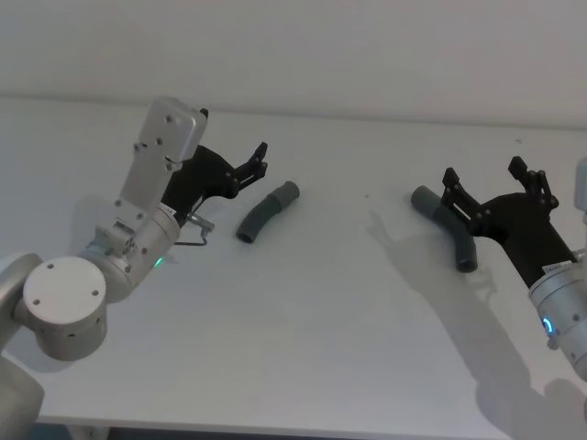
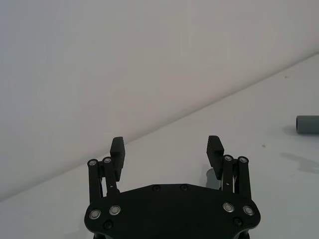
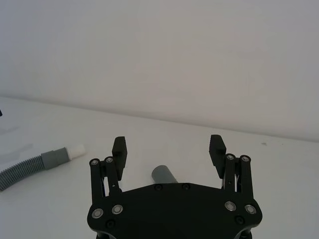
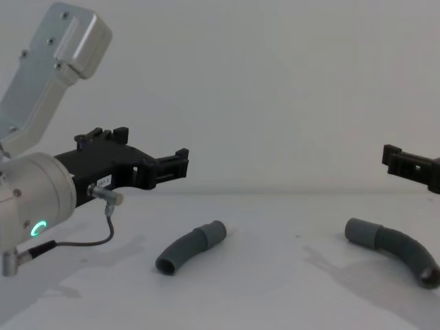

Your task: Use both hands to pick up one end of the pipe from the table, align the ends, and insert them.

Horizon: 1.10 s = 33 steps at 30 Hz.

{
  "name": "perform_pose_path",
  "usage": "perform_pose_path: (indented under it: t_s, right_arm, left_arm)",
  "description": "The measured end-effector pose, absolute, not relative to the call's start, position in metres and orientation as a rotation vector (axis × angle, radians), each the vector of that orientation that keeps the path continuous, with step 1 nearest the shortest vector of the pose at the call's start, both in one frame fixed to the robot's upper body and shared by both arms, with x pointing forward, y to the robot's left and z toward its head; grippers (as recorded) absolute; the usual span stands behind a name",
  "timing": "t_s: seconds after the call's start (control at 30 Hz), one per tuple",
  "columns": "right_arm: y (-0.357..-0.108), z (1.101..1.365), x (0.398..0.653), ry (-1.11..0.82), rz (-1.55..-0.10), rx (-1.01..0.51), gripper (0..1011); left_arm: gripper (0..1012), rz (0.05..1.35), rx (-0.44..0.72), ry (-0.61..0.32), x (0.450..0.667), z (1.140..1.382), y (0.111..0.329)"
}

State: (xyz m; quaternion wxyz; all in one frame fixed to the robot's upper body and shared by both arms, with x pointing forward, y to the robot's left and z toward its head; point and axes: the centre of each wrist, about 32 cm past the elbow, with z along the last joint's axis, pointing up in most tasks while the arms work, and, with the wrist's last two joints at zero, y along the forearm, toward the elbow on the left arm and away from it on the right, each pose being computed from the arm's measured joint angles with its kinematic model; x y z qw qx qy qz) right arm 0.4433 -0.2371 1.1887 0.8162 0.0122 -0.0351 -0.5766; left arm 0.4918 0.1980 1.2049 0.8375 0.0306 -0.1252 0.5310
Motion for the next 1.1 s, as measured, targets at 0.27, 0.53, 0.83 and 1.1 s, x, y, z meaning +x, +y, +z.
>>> perform_pose_path:
  t_s: [0.27,0.53,0.83,1.1]
  right_arm:
    - [-0.237,1.189,0.443,-0.075,-1.229,0.026,1004]
    - [-0.237,1.189,0.443,-0.075,-1.229,0.026,1004]
    - [-0.237,1.189,0.443,-0.075,-1.229,0.026,1004]
    - [-0.237,1.189,0.443,-0.075,-1.229,0.026,1004]
  left_arm:
    - [1002,1.116,0.122,-0.236,0.489,1.210,0.197]
    - [1002,1.095,0.225,-0.191,0.485,1.218,0.198]
    - [1002,1.041,0.363,-0.147,0.486,1.232,0.201]
    - [1002,0.987,0.434,-0.118,0.495,1.242,0.202]
